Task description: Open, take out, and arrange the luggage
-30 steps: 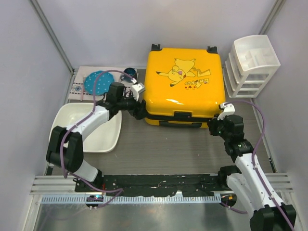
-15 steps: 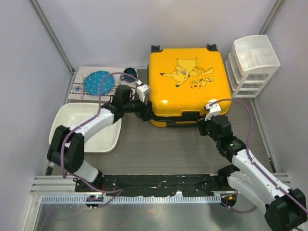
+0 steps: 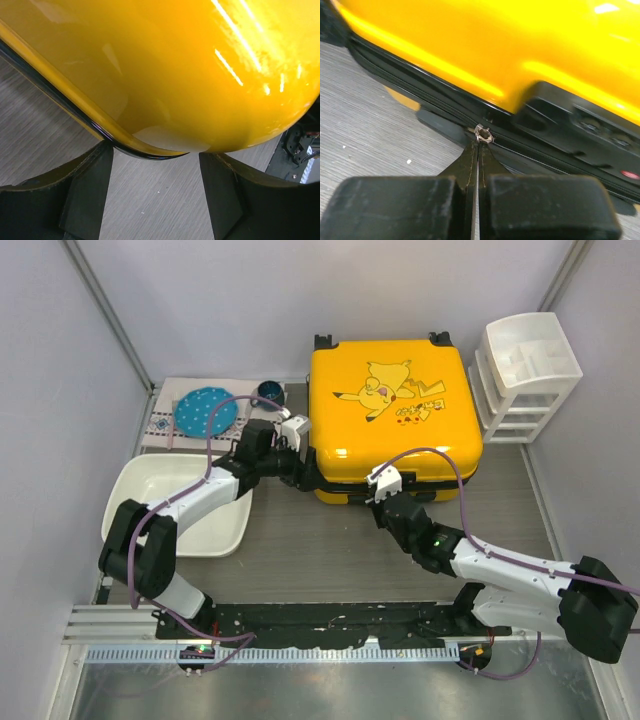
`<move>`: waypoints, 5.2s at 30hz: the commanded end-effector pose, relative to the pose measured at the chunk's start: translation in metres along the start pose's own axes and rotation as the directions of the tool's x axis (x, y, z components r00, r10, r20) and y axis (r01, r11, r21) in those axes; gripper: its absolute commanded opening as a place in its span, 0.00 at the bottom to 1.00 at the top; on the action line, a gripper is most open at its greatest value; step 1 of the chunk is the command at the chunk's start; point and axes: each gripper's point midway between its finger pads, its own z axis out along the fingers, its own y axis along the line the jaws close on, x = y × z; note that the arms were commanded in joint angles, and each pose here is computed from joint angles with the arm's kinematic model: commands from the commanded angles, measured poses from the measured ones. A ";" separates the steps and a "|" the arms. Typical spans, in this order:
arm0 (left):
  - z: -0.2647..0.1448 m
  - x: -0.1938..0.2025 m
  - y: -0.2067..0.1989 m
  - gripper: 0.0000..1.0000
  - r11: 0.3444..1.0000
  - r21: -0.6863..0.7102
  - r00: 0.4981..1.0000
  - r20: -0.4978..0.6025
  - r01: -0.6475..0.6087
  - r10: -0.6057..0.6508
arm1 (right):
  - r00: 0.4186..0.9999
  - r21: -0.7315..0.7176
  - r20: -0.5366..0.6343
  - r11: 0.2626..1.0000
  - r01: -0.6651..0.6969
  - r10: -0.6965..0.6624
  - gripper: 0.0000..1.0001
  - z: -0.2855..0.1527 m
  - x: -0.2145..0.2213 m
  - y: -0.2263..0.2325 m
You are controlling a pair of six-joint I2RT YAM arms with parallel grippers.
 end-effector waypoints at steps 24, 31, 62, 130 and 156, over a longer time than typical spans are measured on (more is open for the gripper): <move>-0.076 0.030 -0.017 0.73 0.978 -0.122 0.963 0.234 0.167 -0.135 | 0.985 -0.423 0.052 0.897 -0.129 0.166 0.55 -0.058 -0.131 0.026; -0.036 0.038 -0.038 0.63 0.993 -0.048 0.981 0.171 0.106 -0.096 | 0.985 -0.113 -0.047 0.978 -0.173 0.169 0.60 -0.058 -0.107 -0.104; -0.079 -0.013 0.030 0.60 0.954 -0.268 0.949 0.311 0.135 -0.048 | 0.811 -0.138 -0.262 0.812 -0.567 0.523 0.58 -0.007 -0.043 -0.160; -0.056 -0.034 0.033 0.00 0.943 -0.330 0.885 0.451 0.045 0.116 | 0.881 -0.127 -0.213 0.882 -0.454 0.423 0.55 -0.052 -0.094 -0.116; -0.042 -0.065 0.034 0.11 0.941 -0.338 0.859 0.489 0.028 0.150 | 0.902 -0.224 -0.177 0.876 -0.427 0.394 0.57 -0.029 -0.118 -0.085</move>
